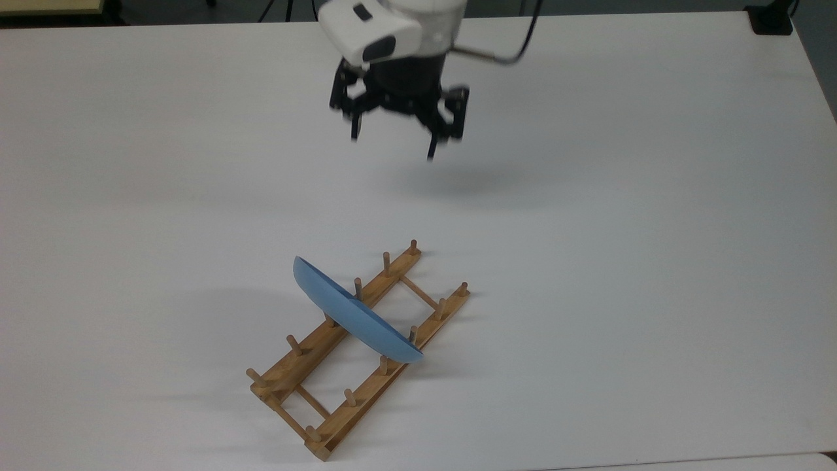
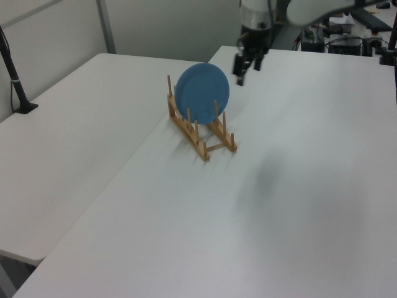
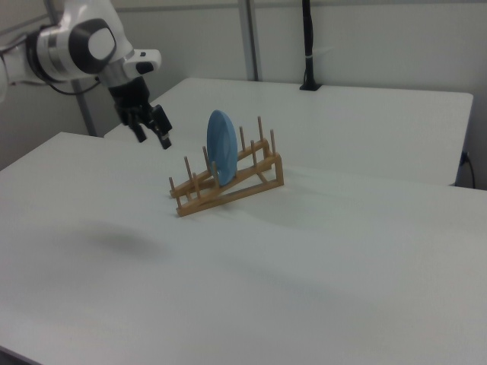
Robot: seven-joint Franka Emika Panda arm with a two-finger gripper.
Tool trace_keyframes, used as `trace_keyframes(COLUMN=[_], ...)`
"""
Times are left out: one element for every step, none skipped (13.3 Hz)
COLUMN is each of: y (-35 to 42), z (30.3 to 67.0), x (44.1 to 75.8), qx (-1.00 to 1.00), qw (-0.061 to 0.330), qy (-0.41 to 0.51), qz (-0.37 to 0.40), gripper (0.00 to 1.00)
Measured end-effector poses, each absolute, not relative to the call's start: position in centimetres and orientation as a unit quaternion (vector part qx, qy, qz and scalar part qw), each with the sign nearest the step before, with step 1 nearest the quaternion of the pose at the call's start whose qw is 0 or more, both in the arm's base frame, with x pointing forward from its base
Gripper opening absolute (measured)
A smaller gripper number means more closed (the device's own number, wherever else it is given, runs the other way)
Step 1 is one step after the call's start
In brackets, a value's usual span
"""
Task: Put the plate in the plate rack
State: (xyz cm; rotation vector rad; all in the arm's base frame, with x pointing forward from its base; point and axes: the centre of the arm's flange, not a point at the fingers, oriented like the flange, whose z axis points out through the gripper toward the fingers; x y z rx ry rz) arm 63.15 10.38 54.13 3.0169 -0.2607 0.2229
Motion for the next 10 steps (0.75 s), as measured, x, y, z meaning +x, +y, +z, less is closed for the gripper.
trace_keyframes(y=[9.4,8.4,6.3,5.1,3.9,3.1,2.4,1.8,1.6,1.6], z=[55.1,55.7,56.6,57.2,57.8,58.4,58.9,59.5,59.7,59.7], x=[61.7,60.8,59.5,58.8,57.9,57.2,56.5,55.8,55.6,55.5], qx=[0.997,0.999,1.000,1.000,1.000,1.000,1.000,1.000,1.000,1.000], qw=[0.039,0.029,0.016,0.010,0.008,0.007,0.007,0.007,0.007,0.007], qy=[-0.054,-0.031,-0.005,0.006,0.011,0.011,0.009,0.005,0.003,0.003], qz=[0.036,0.016,-0.003,-0.010,-0.014,-0.017,-0.019,-0.018,-0.017,-0.016], gripper=[1.00,1.00,1.00,1.00,1.00,1.00,1.00,1.00,1.00,1.00])
